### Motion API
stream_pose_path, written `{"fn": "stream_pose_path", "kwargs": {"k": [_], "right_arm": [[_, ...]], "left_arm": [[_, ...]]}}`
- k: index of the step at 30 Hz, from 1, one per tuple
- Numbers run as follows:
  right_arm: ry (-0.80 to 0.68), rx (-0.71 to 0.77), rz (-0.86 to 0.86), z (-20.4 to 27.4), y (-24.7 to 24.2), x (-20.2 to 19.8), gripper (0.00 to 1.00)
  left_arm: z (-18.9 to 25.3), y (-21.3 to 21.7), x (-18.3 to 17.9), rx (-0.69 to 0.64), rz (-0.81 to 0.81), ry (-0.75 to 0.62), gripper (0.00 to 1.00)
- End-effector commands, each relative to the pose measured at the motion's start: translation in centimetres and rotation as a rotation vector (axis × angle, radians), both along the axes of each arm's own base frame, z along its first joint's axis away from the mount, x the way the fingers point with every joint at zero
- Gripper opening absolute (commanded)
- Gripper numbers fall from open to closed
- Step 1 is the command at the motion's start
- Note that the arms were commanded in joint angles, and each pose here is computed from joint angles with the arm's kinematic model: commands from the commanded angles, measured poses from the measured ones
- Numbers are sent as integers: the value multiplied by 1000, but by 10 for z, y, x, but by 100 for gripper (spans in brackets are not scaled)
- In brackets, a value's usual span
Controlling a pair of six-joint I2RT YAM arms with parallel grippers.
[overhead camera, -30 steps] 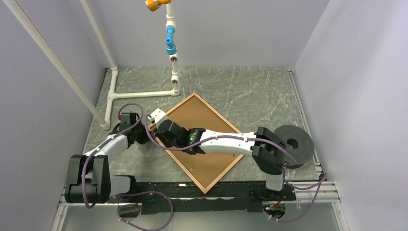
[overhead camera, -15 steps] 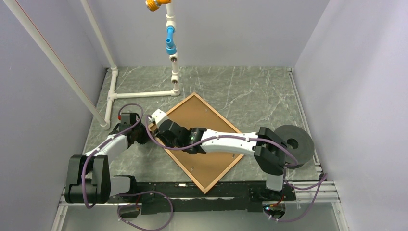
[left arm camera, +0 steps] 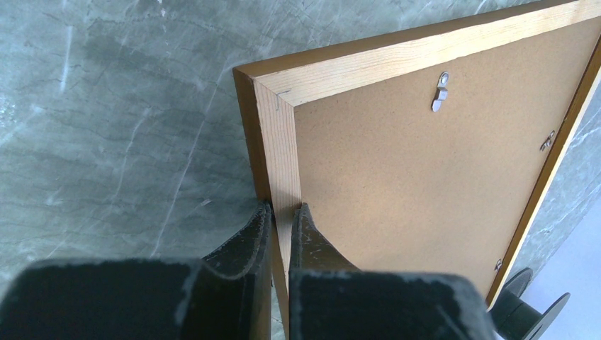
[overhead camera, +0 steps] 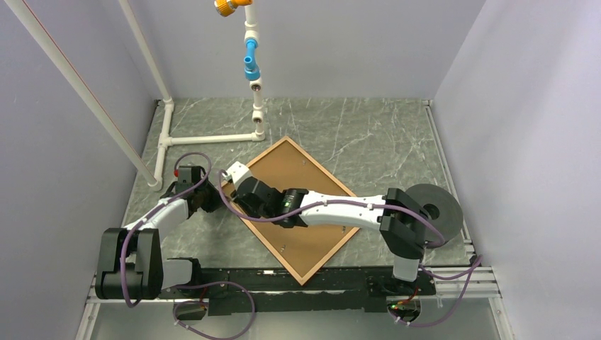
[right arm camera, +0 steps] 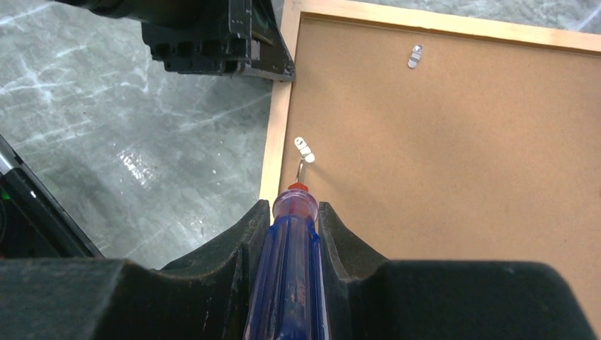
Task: Take the photo out of the frame
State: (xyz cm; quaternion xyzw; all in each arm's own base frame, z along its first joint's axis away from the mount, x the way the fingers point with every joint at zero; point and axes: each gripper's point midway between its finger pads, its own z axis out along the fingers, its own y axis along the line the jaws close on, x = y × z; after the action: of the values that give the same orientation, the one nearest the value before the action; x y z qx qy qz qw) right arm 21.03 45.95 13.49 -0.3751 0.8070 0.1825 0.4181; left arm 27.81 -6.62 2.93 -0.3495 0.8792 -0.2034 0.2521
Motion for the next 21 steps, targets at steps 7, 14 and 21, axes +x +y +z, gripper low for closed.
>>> {"fn": "stream_pose_path", "kwargs": {"k": [7,14,21], "right_arm": [[-160,-6,-198,65,-80,22,0],[-139,47,-405,78,-195,44,0],[3,107,-505,39,-255,31,0]], "left_arm": [[-13,12,-11,77,-8,47,0],[3,4,-6,52,-58,-23,16],[35,-14,1,-18,-139,-121,37]]}}
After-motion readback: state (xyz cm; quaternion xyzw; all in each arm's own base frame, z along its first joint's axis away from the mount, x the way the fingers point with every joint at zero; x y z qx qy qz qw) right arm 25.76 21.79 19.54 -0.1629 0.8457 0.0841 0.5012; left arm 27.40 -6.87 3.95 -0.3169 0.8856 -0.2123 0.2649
